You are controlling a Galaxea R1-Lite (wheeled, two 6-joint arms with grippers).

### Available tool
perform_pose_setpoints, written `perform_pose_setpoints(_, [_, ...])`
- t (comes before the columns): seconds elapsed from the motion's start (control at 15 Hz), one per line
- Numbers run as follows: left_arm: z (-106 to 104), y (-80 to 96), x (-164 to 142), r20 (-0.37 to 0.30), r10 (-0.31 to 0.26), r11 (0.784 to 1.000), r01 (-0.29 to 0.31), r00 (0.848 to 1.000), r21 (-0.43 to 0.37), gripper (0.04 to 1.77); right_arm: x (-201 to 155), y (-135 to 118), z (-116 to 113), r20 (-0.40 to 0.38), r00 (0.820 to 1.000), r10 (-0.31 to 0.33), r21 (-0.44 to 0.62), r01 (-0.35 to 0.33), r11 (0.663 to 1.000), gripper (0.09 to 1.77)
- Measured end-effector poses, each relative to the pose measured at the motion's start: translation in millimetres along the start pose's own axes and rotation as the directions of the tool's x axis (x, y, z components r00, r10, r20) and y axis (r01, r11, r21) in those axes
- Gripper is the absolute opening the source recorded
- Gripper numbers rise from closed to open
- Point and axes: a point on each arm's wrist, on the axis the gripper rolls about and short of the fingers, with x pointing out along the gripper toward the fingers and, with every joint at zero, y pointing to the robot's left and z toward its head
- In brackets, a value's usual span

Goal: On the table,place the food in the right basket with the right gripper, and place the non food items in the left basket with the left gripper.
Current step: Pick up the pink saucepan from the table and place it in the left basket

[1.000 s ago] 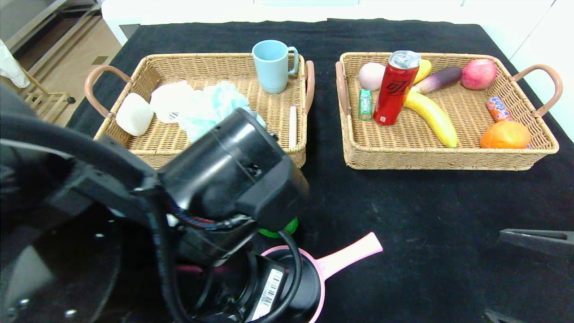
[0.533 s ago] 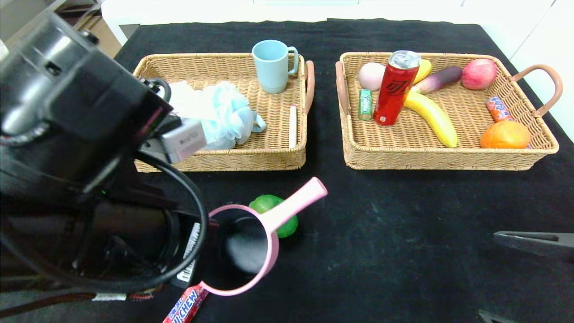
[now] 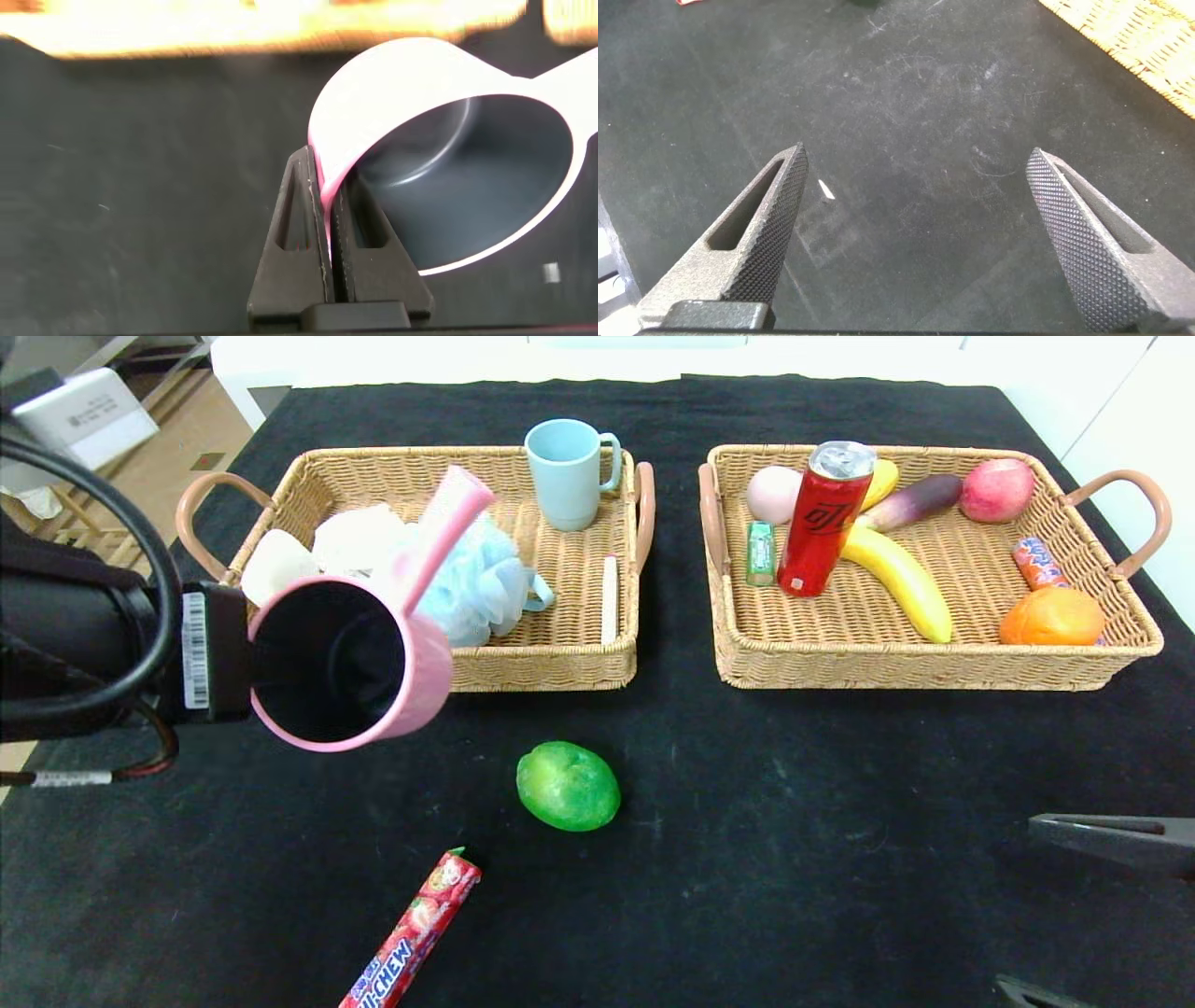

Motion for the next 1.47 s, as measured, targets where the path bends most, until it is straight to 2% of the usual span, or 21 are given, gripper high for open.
perform_pose_setpoints(0.13, [11,11.5,3,0.075,0.031,0.999,-0.029,0.997,-0.027,0.15,0,0,0,0.0,1.0,-0.002,-0.002,0.002,1.0,1.71])
perform_pose_setpoints(0.33, [25,34.8,15,0.123,0.061,0.997,-0.055,0.99,-0.048,0.15,-1,0,0,0.003,1.0,-0.003,-0.003,0.003,1.0,1.71])
perform_pose_setpoints(0.67, [52,73.6,49,0.227,0.125,0.988,-0.101,0.966,-0.116,0.15,0,-2,0,-0.001,1.0,-0.016,0.0,0.016,1.0,1.71])
perform_pose_setpoints(1.0, [73,98.9,92,0.221,0.197,0.975,-0.167,0.955,-0.146,0.15,0,-2,0,-0.005,1.0,-0.017,0.004,0.017,1.0,1.71])
perform_pose_setpoints(1.47, [74,107.4,123,0.177,0.187,0.978,-0.166,0.966,-0.126,0.15,0,-3,0,-0.004,1.0,-0.022,0.003,0.022,1.0,1.71])
